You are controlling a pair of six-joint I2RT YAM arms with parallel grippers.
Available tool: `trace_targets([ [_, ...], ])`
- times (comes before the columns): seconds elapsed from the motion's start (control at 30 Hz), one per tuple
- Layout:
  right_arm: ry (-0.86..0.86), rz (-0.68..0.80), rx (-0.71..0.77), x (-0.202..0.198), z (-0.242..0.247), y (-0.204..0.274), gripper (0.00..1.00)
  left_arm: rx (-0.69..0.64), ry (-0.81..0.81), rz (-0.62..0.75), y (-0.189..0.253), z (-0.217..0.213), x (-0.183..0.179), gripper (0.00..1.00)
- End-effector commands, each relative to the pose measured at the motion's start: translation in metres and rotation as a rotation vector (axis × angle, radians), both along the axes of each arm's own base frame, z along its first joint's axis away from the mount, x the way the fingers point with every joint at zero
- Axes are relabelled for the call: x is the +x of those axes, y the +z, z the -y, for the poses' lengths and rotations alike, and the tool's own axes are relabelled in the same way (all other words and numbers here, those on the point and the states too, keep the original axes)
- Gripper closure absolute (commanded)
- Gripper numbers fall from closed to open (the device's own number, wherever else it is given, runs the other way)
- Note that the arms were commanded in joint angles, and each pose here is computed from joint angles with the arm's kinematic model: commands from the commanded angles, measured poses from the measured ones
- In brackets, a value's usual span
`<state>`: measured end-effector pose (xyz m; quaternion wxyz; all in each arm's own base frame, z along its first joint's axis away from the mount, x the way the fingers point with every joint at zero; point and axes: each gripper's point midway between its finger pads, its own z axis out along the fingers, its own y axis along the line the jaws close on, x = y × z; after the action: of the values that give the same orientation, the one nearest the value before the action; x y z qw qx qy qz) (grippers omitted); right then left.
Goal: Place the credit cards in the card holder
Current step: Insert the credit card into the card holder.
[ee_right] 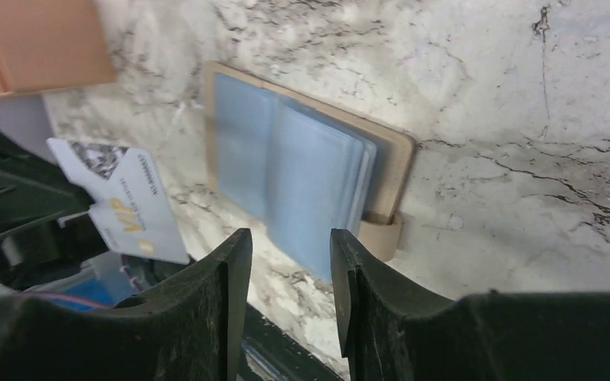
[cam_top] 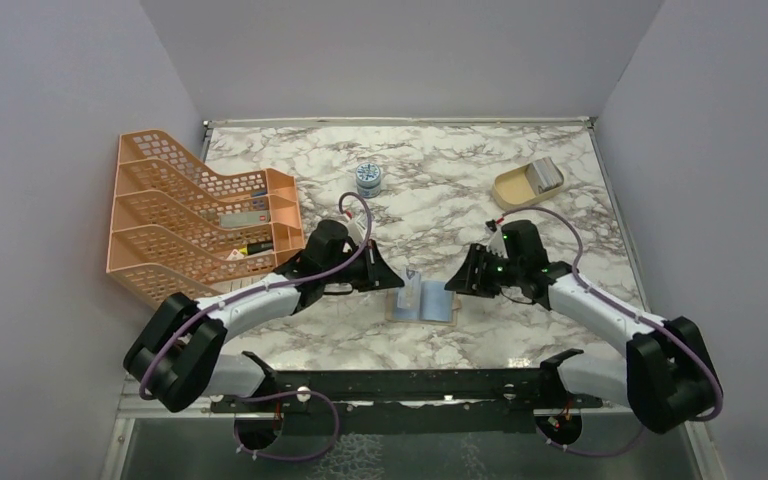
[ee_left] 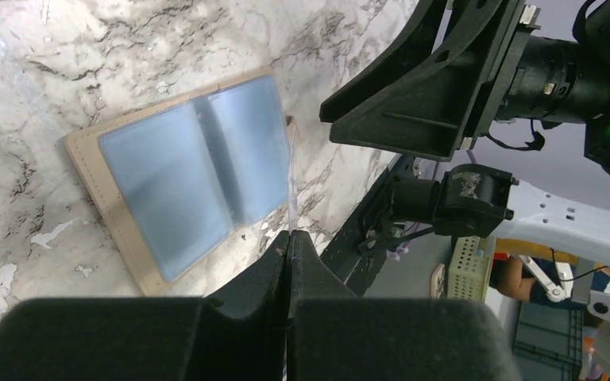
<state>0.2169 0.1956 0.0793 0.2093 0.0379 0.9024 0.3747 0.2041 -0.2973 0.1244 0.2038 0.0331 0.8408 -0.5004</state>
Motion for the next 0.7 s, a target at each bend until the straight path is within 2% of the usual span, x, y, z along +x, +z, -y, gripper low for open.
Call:
trace_targets([
  [0.0, 0.01, 0.007, -0.176, 0.009, 0.004, -0.02, 0.58, -0.008, -0.065, -0.034, -0.009, 0.002, -0.007, 1.0],
  [0.13, 0.023, 0.008, -0.281, 0.011, 0.0, -0.037, 0.6, 0.007, -0.063, -0.073, -0.02, -0.001, -0.008, 1.0],
  [0.37, 0.034, -0.023, -0.402, 0.008, 0.005, -0.063, 0.75, 0.029, -0.064, -0.125, -0.037, -0.003, -0.006, 1.0],
  [0.67, 0.039, -0.002, -0.408, 0.008, 0.006, -0.063, 0.81, 0.018, -0.09, -0.148, -0.041, 0.003, -0.004, 1.0],
])
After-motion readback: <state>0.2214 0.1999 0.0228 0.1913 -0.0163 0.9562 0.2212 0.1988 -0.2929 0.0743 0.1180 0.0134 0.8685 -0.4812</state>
